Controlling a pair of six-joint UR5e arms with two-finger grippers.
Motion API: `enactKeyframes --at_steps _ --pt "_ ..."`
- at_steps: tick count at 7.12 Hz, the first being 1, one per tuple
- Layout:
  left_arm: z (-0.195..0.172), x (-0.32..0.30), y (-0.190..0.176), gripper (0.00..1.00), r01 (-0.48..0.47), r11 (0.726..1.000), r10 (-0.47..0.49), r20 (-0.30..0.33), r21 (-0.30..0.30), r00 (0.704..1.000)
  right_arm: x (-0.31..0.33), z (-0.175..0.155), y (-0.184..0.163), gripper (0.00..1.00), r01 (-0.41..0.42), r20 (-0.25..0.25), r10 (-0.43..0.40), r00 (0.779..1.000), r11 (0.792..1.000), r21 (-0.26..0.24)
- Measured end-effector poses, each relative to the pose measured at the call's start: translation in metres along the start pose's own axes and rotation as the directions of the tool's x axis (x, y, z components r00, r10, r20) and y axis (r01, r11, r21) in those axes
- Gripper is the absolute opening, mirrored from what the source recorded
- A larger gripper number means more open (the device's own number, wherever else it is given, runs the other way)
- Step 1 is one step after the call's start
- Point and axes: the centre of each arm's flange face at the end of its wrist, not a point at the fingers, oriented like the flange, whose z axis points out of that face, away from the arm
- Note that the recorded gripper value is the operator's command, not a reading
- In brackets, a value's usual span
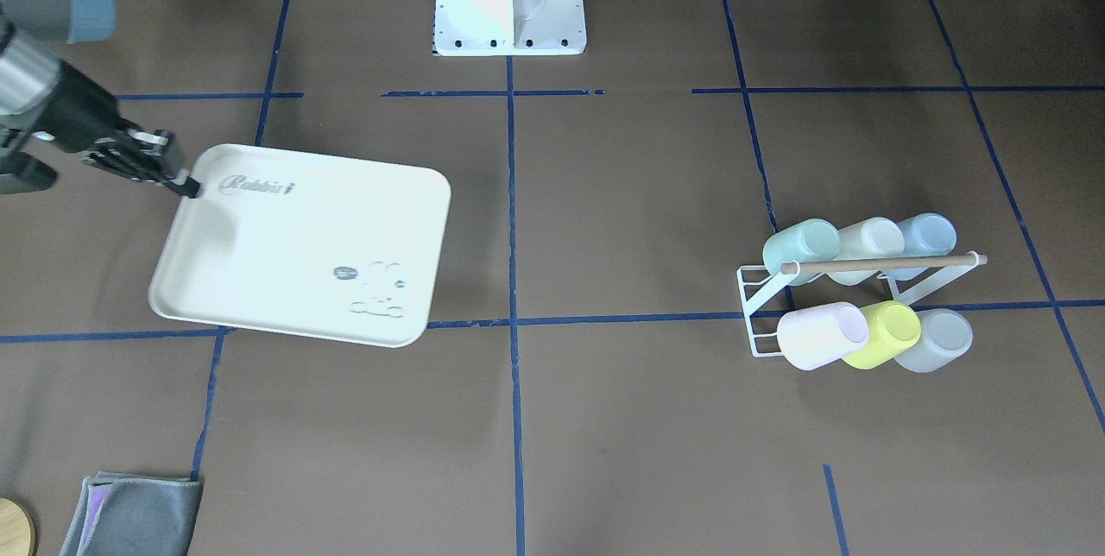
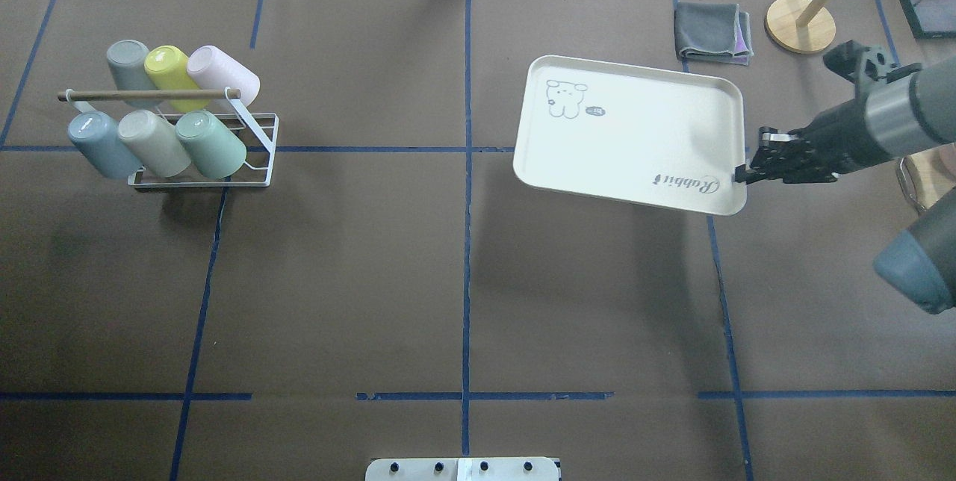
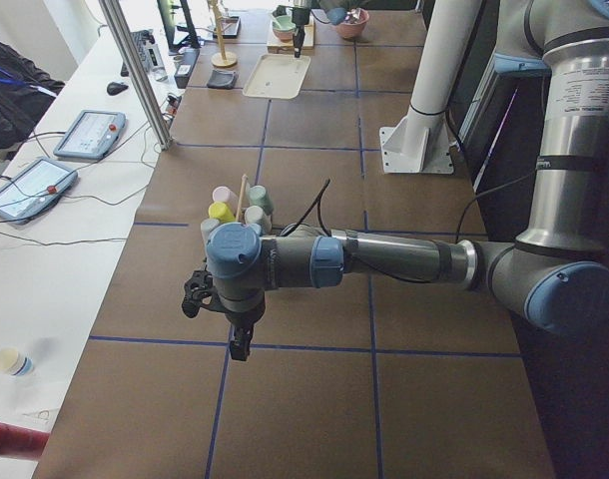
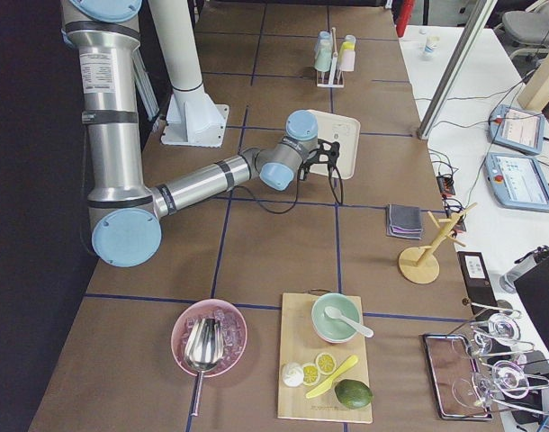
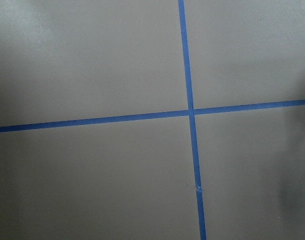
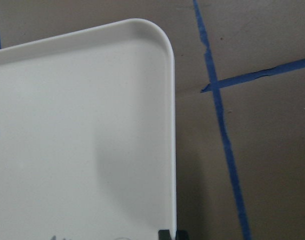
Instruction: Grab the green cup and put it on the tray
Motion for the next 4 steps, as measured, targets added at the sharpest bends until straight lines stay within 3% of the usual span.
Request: enactKeyframes --at_steps 2,4 --pt "0.0 0.0 0.0 1.0 0.0 1.0 0.0 0.0 0.0 1.0 -0.067 0.068 0.056 0.0 -0.026 0.007 0.026 1.0 0.999 0.022" --pt "-0.001 0.001 0.001 1.0 -0.001 1.0 0.001 0.0 0.001 1.0 -0.112 0.113 0.105 0.0 -0.012 -0.002 0.012 1.0 1.0 0.024"
